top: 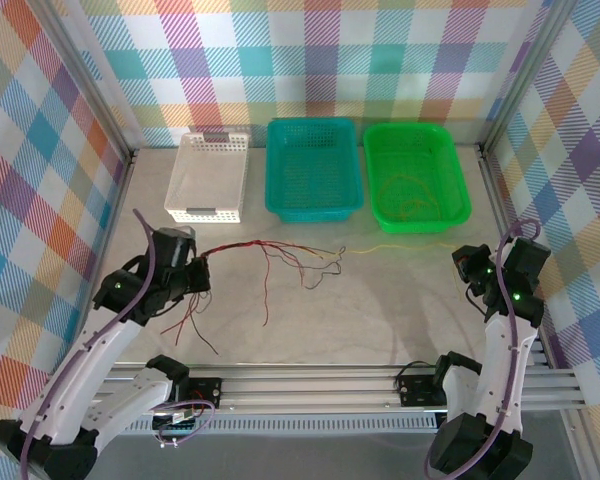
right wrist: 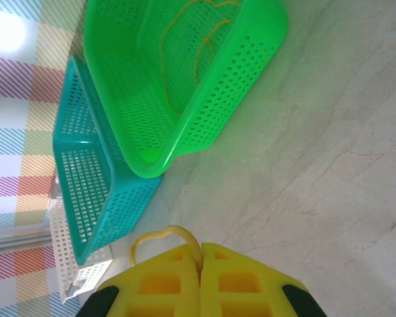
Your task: Untangle the cables
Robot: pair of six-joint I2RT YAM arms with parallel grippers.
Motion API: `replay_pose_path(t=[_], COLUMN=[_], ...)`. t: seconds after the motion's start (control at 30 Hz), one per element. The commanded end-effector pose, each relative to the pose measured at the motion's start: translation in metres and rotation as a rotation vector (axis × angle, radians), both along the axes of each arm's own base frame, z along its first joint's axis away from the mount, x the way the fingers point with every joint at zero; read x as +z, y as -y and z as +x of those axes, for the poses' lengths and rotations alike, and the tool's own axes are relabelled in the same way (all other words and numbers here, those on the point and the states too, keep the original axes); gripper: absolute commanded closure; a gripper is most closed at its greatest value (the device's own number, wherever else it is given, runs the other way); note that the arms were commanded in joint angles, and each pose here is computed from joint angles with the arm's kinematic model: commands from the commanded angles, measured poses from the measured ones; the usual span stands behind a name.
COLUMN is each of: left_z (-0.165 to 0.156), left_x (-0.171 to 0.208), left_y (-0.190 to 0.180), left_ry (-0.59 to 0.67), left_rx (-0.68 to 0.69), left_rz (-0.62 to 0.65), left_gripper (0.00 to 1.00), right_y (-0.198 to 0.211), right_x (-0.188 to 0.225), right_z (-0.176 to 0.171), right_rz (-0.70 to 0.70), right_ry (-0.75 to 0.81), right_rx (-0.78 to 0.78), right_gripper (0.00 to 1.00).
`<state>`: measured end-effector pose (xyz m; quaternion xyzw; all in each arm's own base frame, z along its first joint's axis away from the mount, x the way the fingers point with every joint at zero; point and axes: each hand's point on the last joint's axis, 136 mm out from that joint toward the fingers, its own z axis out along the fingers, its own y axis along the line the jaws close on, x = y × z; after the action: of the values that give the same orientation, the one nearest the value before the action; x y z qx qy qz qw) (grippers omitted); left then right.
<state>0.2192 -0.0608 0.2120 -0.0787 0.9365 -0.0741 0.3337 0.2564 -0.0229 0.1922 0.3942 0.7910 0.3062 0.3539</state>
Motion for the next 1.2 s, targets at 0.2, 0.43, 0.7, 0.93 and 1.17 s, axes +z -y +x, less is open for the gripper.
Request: replay_pose_path(t=[0.2, 0.43, 0.7, 0.93, 1.17], left_z=[-0.016, -0.009, -0.002, 0.002, 0.005], left_x=[0.024, 0.015, 0.013, 0.030, 0.035], left_y=[-0.051, -0.024, 0.028, 0.058, 0.090], left_ry=[0.125, 0.091, 0.046, 0.048, 0.047], left_rx=[0.230, 0.114, -0.108, -0.234, -0.359], left_rz=[0.068, -0.010, -0.169, -0.233, -0.212], left_gripper=[1.00, 1.00, 1.00, 1.00, 1.00], right_y=[0.012, 0.005, -0.030, -0.032, -0.031], right_x=[-0.008, 0.007, 0.058, 0.085, 0.102], right_z=[-0.005, 0.000, 0.016, 0.003, -0.016], right_rz=[0.016, 0.020, 0.071, -0.003, -0.075], right_ry=[-0.045, 0.022, 0.229, 0.261, 0.206], right_rx=[-0.065, -0.018, 0.169, 0.154, 0.125], right_gripper=[1.00, 1.00, 1.00, 1.00, 1.00])
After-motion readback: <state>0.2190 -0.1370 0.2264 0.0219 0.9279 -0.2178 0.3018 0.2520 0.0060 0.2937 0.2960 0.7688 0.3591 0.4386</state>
